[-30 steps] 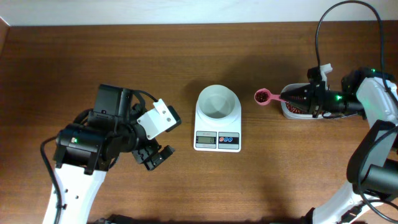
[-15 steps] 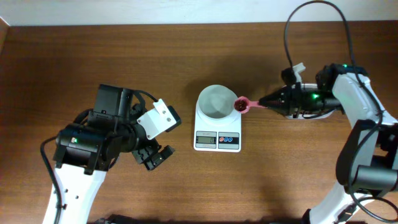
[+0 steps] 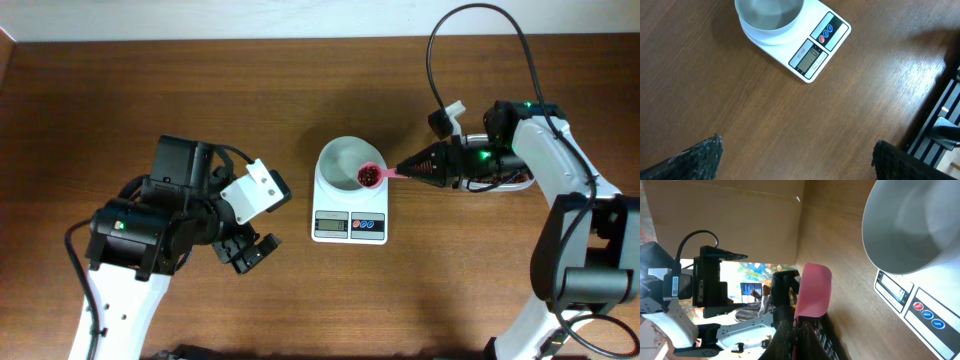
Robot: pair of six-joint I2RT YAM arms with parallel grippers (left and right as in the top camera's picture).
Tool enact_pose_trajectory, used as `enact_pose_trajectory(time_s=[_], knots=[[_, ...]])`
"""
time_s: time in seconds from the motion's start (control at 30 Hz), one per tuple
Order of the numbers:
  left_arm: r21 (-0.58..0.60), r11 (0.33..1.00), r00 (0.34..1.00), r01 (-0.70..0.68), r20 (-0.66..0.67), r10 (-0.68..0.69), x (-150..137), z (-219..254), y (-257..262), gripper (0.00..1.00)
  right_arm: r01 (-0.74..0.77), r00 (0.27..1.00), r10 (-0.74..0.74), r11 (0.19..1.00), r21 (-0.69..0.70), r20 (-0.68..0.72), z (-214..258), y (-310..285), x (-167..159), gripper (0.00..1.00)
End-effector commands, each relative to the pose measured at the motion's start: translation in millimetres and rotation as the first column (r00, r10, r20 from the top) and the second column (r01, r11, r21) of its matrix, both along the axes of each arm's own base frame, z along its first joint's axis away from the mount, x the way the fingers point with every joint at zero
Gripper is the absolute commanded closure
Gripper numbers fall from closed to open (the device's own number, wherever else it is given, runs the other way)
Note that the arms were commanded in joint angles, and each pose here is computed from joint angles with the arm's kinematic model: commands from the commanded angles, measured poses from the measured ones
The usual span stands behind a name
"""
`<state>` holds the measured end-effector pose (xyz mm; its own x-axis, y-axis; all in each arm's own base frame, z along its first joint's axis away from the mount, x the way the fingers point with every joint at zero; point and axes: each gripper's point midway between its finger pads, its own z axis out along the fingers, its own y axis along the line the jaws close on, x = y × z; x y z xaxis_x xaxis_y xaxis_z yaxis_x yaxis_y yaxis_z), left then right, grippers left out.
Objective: Scoop and weigh 50g on scale
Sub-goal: 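Carry the bean-filled pink scoop over the white bowl with the right gripper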
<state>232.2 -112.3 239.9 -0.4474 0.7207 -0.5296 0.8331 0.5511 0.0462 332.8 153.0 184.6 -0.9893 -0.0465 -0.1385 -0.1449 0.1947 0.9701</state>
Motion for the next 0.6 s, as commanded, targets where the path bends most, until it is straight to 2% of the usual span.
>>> enact_pose_trajectory(time_s=[0.0,0.17,0.4,0.57], knots=[[-0.012,1.0,1.0,0.023,0.002,-0.023,-1,0,-2,0.01,-0.007,0.999,0.006,1.0,0.016,0.041,0,3,3,0.96],[-0.012,1.0,1.0,0.023,0.002,-0.023,-1,0,-3,0.01,-0.001,0.998,0.0,1.0,0.017,0.068,-1,3,8,0.96],[-0.012,1.0,1.0,0.023,0.002,-0.023,-1,0,-2,0.01,0.026,0.999,-0.027,1.0,0.012,0.026,-3,2,19,0.96],[-0.012,1.0,1.0,0.023,0.002,-0.023,-1,0,-2,0.01,0.024,0.994,-0.024,1.0,0.002,0.102,-5,2,27,0.96]])
